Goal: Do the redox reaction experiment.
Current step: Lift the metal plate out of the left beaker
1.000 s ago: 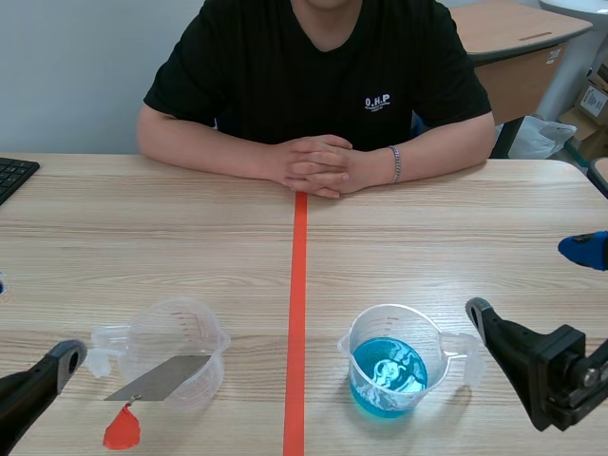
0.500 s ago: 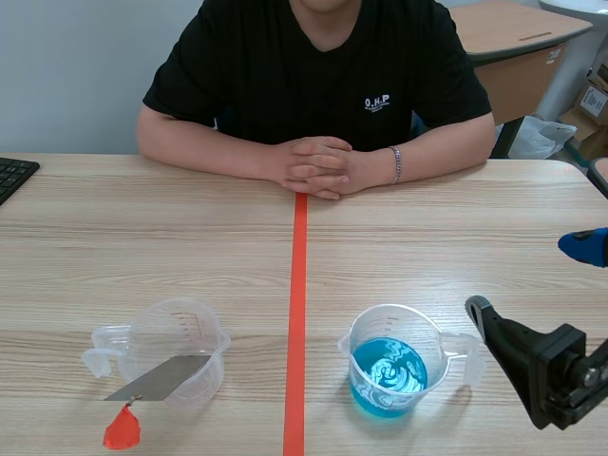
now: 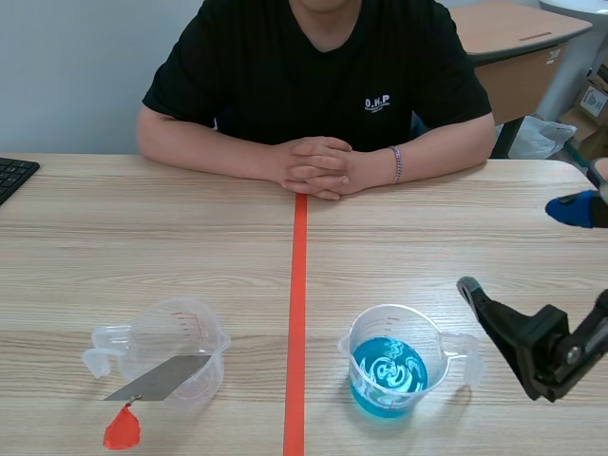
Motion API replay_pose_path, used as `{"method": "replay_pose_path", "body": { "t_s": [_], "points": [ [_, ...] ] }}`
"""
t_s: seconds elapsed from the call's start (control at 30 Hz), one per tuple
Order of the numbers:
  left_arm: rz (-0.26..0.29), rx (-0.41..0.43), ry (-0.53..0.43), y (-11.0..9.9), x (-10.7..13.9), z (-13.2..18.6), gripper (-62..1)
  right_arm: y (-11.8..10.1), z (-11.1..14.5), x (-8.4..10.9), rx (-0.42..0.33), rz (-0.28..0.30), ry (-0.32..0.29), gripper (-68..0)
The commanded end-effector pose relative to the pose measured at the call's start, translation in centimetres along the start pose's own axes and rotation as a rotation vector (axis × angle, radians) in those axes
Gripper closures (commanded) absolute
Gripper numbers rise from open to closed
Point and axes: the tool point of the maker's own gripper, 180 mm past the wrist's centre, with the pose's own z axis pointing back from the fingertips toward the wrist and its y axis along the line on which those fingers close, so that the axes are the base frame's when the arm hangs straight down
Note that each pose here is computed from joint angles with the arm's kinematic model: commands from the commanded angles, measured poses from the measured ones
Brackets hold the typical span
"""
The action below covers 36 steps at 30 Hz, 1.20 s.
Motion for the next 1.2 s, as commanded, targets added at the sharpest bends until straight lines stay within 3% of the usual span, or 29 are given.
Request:
{"method": "replay_pose_path", "body": {
  "t_s": [0.0, 0.37, 0.53, 0.83, 1.17],
  "points": [
    [0.012, -0.005, -0.022, -0.6, 0.3, -0.3, -59.0, 0.4, -0.7, 1.9, 0.030, 0.043, -0.065, -67.9],
    [0.044, -0.031, -0.003, -3.0, -1.7, -1.0, -59.0, 6.7, -3.5, 4.4, 0.256, 0.169, -0.158, -67.9],
    [0.059, -0.028, -0.019, -3.3, -1.5, -1.0, -59.0, 10.4, -4.0, 5.1, 0.357, 0.196, -0.192, -67.9],
    [0.059, -0.028, -0.021, -3.3, -1.5, -1.0, -59.0, 17.0, -3.6, 6.0, 0.541, 0.240, -0.247, -67.9],
    [0.059, -0.029, -0.021, -3.3, -1.5, -1.0, -59.0, 22.8, -2.6, 7.4, 0.714, 0.311, -0.323, -67.9]
  ]
}}
